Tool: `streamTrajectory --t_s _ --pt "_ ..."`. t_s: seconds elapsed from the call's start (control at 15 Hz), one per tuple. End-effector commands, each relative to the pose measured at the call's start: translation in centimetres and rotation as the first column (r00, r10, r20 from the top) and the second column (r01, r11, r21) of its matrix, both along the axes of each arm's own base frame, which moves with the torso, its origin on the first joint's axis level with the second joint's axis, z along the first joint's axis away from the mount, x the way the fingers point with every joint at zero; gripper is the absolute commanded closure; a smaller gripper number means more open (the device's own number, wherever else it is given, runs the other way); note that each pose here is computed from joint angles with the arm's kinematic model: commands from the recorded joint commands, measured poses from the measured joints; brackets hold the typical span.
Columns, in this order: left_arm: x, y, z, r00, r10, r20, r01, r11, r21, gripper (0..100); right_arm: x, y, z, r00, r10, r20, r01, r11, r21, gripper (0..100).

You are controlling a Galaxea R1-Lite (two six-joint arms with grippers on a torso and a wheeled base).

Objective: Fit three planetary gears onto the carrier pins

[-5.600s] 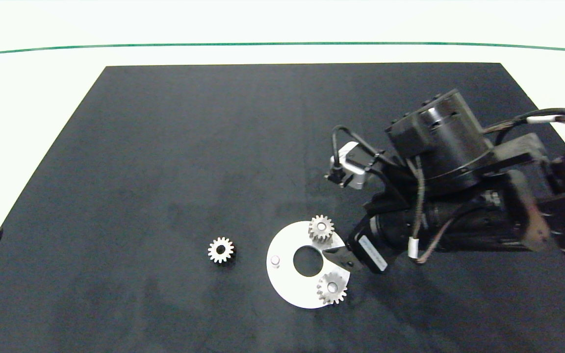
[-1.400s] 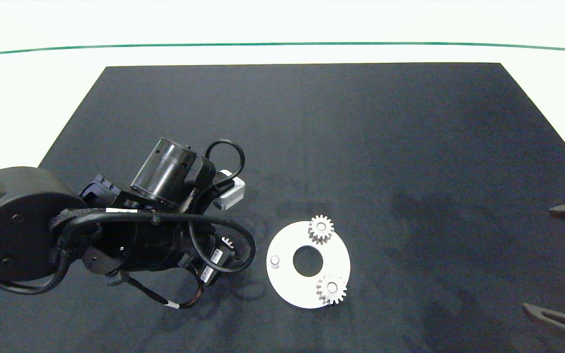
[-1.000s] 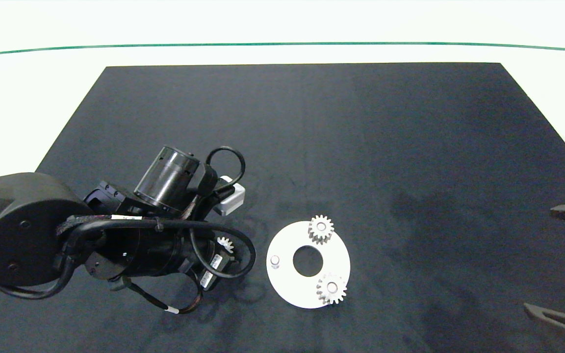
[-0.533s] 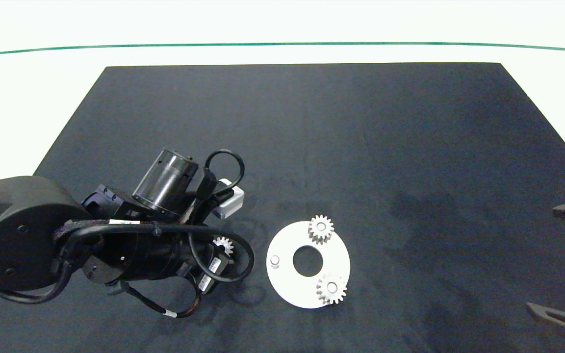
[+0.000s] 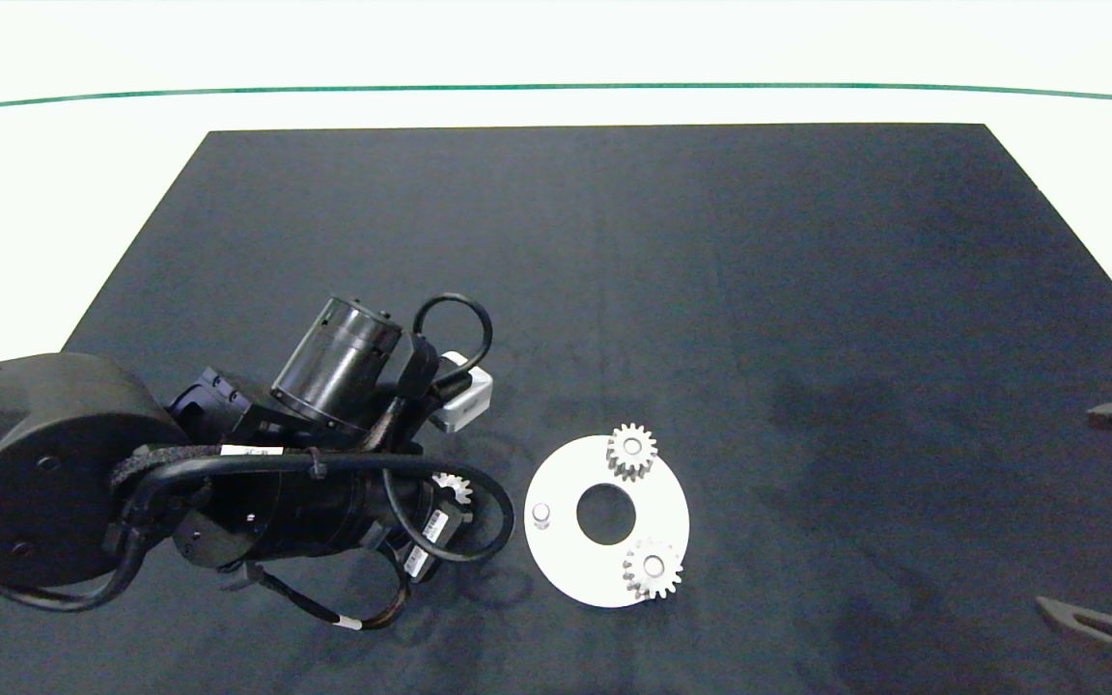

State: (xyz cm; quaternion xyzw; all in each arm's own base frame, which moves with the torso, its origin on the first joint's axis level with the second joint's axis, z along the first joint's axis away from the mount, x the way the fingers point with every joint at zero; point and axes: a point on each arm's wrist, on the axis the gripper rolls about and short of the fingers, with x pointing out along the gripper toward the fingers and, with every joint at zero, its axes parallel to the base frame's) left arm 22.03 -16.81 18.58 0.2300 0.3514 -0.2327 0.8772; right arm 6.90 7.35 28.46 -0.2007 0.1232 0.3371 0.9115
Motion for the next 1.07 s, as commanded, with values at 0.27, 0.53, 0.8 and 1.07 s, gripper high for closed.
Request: streamTrajectory --t_s 0.27,0.53,0.8,1.07 --pt "0.04 -0.09 -0.27 1.000 -0.001 0.004 0.001 1.000 -0.003 77 0.05 0.07 -0.05 1.000 0.001 -0.002 -0.001 1.000 -0.005 0" --pt "0.04 -0.26 -0.87 1.000 -0.005 0.000 0.005 1.000 0.001 85 0.09 0.09 -0.08 1.000 0.000 -0.004 0.000 1.000 -0.007 0" --pt "0.14 -0.29 -1.02 1.000 -0.005 -0.001 0.005 1.000 0.000 92 0.05 0.07 -0.06 1.000 0.001 -0.003 -0.001 1.000 -0.006 0" --pt "0.16 -0.30 -1.00 1.000 -0.004 0.001 0.004 1.000 -0.003 99 0.05 0.07 -0.06 1.000 0.001 -0.003 -0.001 1.000 -0.006 0"
